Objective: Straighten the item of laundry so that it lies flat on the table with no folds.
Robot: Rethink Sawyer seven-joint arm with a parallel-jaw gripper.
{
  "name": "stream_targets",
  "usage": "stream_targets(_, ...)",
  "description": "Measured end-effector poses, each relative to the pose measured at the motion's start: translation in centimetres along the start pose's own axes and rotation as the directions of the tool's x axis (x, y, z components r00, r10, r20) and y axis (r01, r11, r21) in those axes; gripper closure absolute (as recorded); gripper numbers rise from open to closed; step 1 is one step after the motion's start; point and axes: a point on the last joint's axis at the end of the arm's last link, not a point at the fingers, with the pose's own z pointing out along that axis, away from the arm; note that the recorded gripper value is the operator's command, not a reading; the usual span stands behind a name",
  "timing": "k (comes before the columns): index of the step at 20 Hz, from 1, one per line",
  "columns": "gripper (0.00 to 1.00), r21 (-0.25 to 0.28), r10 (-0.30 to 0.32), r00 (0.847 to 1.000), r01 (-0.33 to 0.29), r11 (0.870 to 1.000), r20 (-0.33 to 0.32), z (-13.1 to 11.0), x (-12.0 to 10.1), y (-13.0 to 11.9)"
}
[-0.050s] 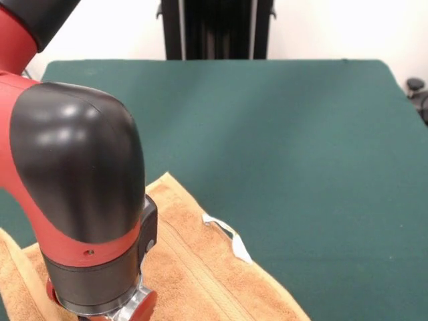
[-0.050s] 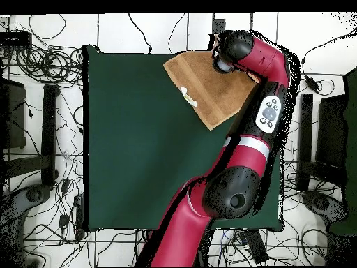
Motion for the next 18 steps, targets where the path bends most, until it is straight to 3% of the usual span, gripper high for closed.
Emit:
stream_targets(11, 0.0, 0.01, 0.02, 1.0, -0.02, 1.0, 0.0, 0.0, 0.0, 0.3)
stream_targets(18, 0.0, 0.061, 0.029, 1.0, -0.029, 0.998, 0.0, -0.5, 2.1, 1.5)
